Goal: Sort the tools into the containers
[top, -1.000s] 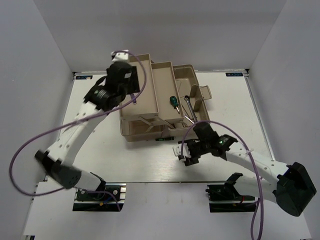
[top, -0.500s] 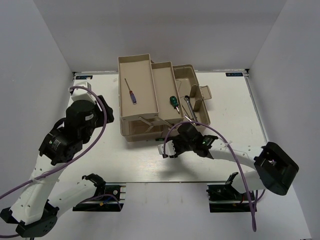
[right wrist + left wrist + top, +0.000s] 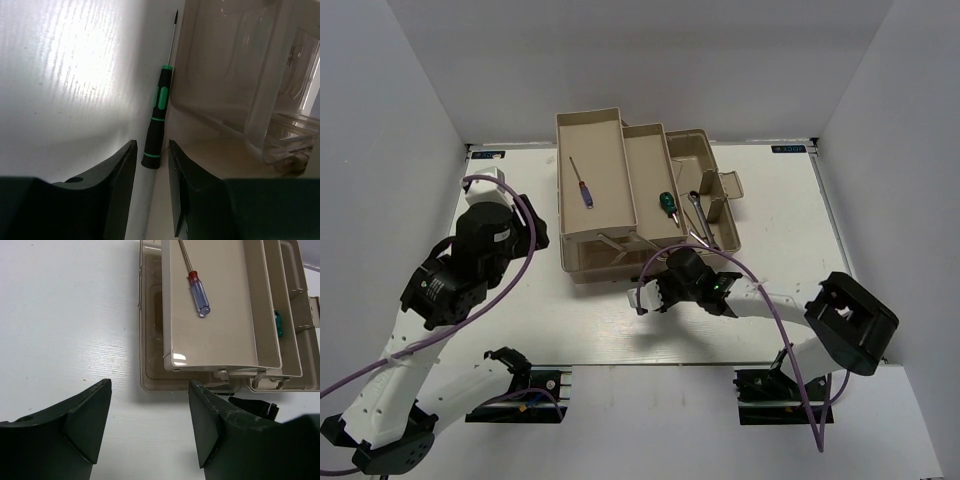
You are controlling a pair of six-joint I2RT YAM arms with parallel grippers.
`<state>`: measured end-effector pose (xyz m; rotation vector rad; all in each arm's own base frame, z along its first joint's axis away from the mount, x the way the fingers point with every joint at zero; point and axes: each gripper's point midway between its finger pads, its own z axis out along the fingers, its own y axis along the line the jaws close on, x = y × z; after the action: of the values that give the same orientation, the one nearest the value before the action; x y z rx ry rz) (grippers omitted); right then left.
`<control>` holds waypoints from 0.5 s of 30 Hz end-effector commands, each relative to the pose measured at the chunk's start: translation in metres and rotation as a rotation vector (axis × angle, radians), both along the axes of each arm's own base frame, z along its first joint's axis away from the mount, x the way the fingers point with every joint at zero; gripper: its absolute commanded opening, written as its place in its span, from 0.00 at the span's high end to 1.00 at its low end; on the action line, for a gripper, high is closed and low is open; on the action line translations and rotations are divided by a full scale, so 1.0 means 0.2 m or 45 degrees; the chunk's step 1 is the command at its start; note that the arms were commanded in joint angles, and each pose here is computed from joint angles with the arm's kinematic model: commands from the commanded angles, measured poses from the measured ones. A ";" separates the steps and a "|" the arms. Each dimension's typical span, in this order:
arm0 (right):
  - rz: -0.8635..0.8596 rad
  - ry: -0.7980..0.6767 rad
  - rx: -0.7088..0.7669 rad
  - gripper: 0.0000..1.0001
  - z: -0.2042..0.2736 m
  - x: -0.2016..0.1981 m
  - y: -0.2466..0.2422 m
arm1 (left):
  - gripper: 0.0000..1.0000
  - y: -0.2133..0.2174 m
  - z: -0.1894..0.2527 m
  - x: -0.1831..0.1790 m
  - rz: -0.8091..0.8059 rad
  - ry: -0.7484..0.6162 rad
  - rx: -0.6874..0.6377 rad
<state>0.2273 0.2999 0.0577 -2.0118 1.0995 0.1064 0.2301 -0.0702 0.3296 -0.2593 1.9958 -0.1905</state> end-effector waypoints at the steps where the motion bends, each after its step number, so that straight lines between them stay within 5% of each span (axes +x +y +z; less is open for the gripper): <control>1: 0.001 -0.095 0.053 0.62 0.07 0.06 0.07 | 0.27 0.02 0.01 -0.02 0.011 -0.015 -0.028; 15: 0.004 -0.085 -0.012 0.62 -0.01 0.10 0.08 | 0.27 0.03 0.00 -0.03 0.026 -0.018 -0.034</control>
<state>0.2343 0.3005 0.0370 -2.0588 1.1132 0.0644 0.2256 -0.0679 0.3285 -0.2765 1.9892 -0.2037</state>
